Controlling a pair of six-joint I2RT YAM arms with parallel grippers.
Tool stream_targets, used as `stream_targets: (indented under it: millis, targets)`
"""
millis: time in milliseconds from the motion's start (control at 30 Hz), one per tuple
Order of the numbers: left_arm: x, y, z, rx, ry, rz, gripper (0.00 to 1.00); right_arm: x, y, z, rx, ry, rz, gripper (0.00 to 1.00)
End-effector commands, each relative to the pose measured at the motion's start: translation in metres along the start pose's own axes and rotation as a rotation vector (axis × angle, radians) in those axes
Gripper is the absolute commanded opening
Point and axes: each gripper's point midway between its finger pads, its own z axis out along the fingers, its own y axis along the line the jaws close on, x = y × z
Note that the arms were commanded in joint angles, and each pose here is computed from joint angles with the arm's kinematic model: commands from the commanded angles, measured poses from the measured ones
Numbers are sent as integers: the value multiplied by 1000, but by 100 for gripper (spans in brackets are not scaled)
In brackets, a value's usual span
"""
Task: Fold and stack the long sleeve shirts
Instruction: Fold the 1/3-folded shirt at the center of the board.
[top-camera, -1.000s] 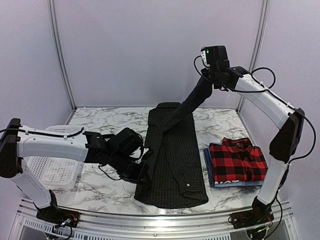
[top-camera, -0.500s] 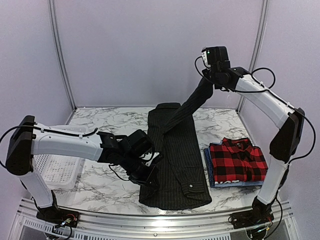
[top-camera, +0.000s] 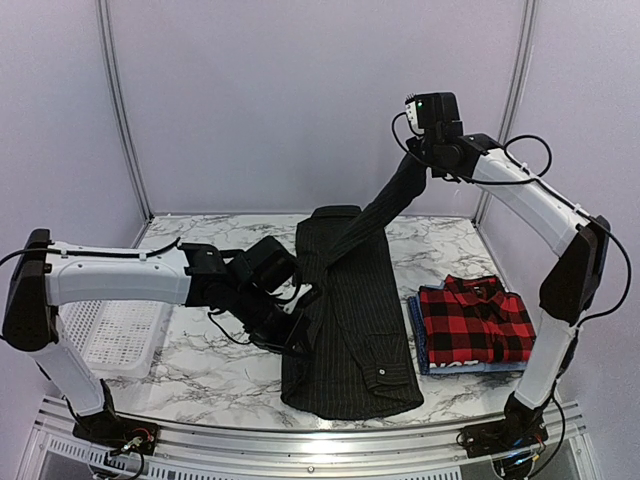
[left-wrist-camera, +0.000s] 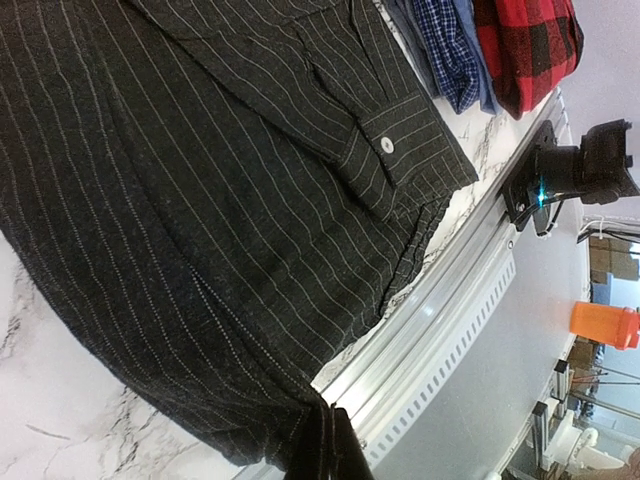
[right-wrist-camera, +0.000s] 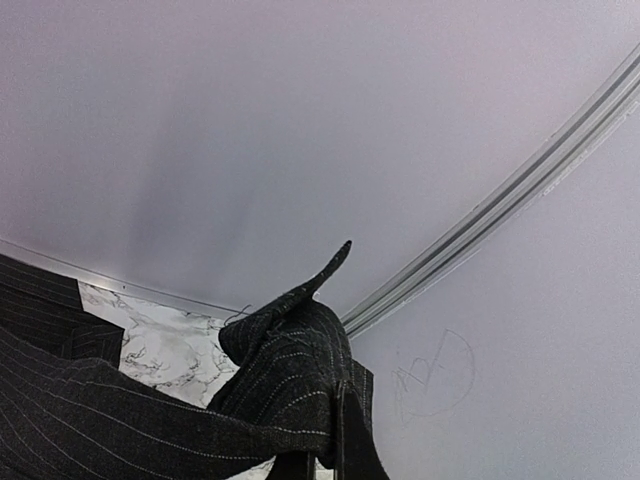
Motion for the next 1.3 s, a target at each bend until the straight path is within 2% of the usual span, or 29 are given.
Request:
stream_targets:
  millis: [0,133,267,433,700,833,1267]
  targets:
    - [-1,8,-31,-32,-30,8,0,-5,-5,2,12,-16,27,0]
    - [-8,4,-46,-6,-60,14,0,-5,-5,1,10,-15,29,0]
    - [-8,2,-42,10,-39,26,0,-3,-3,2,7,-9,26,0]
    - [-1,7,-17,17,31,6,0,1,0,1,-12,4,33,0]
    - [5,-7,30,73,118,30,0,2,1,-7,-47,11,62,0]
    - [10,-11,44,77,147,37,0,-9,-6,-17,-58,-24,88,0]
    - [6,-25,32,112,120,61,0,-64,-21,-21,-3,-150,113,0]
